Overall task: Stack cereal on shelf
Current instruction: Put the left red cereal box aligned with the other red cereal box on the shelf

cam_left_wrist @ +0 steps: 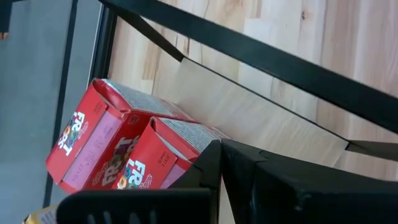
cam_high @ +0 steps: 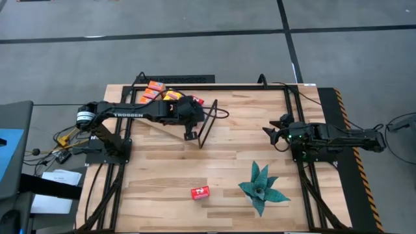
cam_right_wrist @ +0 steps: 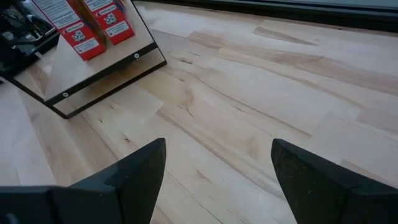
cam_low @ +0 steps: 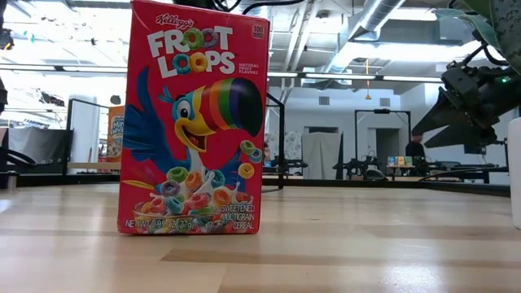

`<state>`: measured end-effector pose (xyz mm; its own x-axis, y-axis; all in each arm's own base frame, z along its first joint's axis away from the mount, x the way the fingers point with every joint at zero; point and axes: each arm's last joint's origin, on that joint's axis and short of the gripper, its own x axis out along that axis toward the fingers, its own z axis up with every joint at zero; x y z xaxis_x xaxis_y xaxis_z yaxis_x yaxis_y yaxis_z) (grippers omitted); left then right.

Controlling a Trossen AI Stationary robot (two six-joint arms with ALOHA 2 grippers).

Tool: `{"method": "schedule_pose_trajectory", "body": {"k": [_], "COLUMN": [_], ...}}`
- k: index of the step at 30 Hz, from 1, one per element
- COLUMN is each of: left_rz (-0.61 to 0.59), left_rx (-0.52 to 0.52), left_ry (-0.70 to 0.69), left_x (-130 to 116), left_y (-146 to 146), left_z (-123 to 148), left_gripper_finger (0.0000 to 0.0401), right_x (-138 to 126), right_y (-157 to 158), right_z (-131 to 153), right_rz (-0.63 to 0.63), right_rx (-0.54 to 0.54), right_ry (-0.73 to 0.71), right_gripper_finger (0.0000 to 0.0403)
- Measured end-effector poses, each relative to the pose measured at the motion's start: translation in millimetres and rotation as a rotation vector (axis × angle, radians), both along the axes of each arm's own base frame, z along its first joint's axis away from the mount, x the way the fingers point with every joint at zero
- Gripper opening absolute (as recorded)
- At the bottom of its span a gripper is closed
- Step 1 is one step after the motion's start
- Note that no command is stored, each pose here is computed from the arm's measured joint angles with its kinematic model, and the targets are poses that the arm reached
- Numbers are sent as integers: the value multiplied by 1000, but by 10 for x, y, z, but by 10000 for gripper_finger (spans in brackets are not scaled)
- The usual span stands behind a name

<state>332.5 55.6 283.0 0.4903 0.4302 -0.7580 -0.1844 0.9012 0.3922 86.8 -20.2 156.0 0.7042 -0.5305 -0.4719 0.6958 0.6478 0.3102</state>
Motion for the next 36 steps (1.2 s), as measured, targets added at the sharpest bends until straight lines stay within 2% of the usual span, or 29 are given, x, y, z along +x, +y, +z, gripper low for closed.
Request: {"method": "schedule_pose_trajectory", "body": {"k": [16,31,36], "left_rz": [32,35,52], "left_rx": [32,44,-4], "left_ry": [23,-14,-22], "left_x": [-21,6,-14], "left_y": [10,16,-21], "left_z": [-7,17,100], "left_gripper_finger": [0,0,0], "right_x": [0,0,1], "right_y": [0,0,1], "right_z": [0,0,0], "right_rz": [0,0,2], "right_rx": [0,0,2], "right_ry": [-1,-1,-1], "right_gripper_finger": [317,317,317]}}
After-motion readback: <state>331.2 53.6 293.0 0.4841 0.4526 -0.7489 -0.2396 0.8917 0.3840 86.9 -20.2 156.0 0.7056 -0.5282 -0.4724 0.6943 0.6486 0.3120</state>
